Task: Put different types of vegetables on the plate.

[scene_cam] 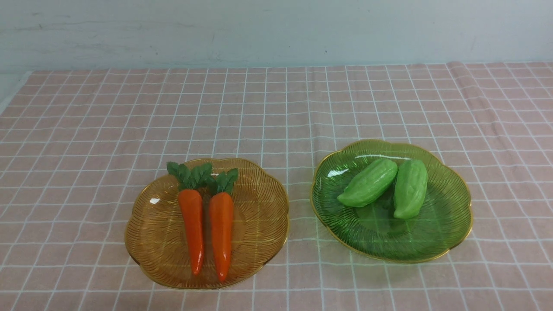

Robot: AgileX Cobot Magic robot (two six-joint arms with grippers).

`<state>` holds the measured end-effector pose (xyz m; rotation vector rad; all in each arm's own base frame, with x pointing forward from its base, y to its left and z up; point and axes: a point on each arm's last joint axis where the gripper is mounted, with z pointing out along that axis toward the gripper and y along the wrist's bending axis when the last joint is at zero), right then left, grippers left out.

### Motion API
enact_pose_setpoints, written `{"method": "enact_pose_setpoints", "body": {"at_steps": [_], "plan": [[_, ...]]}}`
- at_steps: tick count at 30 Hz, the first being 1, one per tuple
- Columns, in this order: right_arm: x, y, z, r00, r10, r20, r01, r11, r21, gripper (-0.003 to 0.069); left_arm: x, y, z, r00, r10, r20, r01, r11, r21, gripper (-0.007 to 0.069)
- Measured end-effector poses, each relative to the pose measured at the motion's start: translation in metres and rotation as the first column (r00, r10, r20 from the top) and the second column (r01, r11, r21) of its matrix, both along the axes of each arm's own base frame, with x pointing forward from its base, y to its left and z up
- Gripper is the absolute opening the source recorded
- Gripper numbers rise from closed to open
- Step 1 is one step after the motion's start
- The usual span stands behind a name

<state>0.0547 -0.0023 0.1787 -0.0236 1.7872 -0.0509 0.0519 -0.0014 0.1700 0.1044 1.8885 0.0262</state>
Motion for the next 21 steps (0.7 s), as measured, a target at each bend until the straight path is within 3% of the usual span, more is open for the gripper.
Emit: {"method": "enact_pose_setpoints", "body": {"at_steps": [21], "plan": [[0.0000, -0.0002, -0.0002, 1.000, -0.009, -0.002, 0.009, 1.000, 0.024, -0.0015, 0.0000, 0.0000, 0.0000, 1.000, 0.000, 0.000, 0.000, 1.000, 0.000, -0.0003]]}}
